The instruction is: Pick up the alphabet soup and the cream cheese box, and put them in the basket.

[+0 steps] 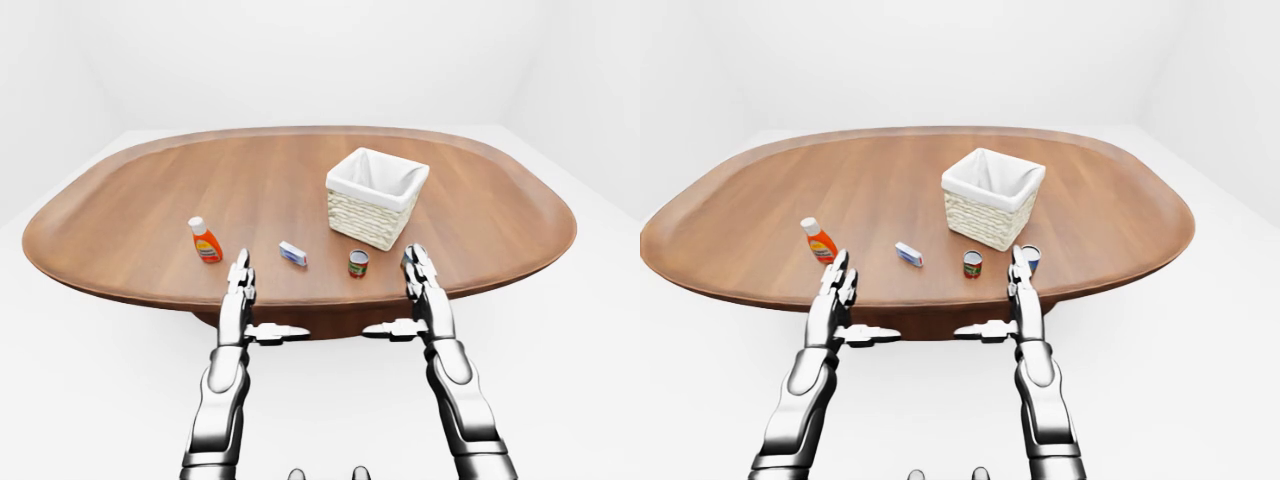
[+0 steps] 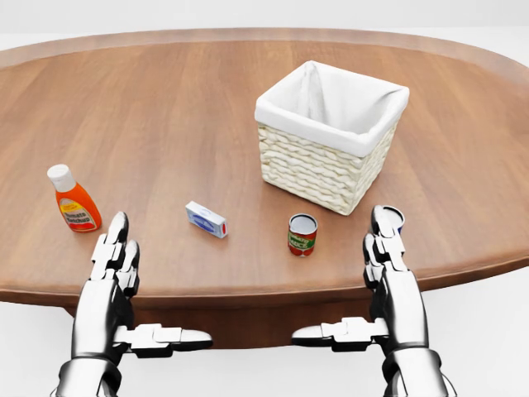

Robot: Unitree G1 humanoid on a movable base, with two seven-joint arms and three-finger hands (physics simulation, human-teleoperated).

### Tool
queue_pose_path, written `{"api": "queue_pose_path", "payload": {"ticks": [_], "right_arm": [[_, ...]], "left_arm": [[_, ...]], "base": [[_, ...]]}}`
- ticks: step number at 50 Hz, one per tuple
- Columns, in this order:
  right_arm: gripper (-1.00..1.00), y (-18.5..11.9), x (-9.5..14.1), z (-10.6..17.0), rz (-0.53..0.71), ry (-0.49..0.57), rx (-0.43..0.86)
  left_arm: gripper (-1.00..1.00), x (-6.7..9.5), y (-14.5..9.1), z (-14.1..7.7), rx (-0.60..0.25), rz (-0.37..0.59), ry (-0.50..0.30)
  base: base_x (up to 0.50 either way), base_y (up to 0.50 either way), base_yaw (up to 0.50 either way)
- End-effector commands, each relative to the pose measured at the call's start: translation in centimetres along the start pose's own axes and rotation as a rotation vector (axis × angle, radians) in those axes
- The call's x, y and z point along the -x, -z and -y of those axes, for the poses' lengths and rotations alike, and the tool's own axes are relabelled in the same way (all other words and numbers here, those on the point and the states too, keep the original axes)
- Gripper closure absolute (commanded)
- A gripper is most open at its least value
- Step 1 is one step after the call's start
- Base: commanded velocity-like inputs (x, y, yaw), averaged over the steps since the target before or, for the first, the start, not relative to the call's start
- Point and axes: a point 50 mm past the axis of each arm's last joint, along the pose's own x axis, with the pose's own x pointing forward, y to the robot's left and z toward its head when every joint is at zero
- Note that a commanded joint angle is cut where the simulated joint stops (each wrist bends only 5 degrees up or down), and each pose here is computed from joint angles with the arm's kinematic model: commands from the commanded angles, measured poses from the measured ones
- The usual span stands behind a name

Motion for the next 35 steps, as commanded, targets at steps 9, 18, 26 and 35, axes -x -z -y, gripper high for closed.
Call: {"api": "queue_pose_path", "payload": {"ticks": [9, 18, 26, 35], "right_arm": [[-1.0, -0.13, 0.05, 0.63, -0.001, -0.007, -0.003], [-1.0, -0.07, 0.07, 0.64, -0.001, -0.006, -0.003], [-1.0, -0.06, 0.03, 0.62, -0.003, -0.006, -0.004], [-1.0, -0.1, 0.09, 0.62, -0.003, -0.006, -0.004]], "left_arm": [[-1.0, -0.04, 0.0, -0.65, 0.0, -0.002, 0.002], [-1.0, -0.04, 0.02, -0.66, 0.0, -0.001, 0.002], [-1.0, -0.04, 0.04, -0.68, 0.0, -0.001, 0.003], [-1.0, -0.04, 0.07, -0.7, 0.0, 0.0, 0.003]], "base": [[0.0, 0.0, 0.0], [0.0, 0.0, 0.0], [0.0, 0.0, 0.0], [0.0, 0.0, 0.0]]}}
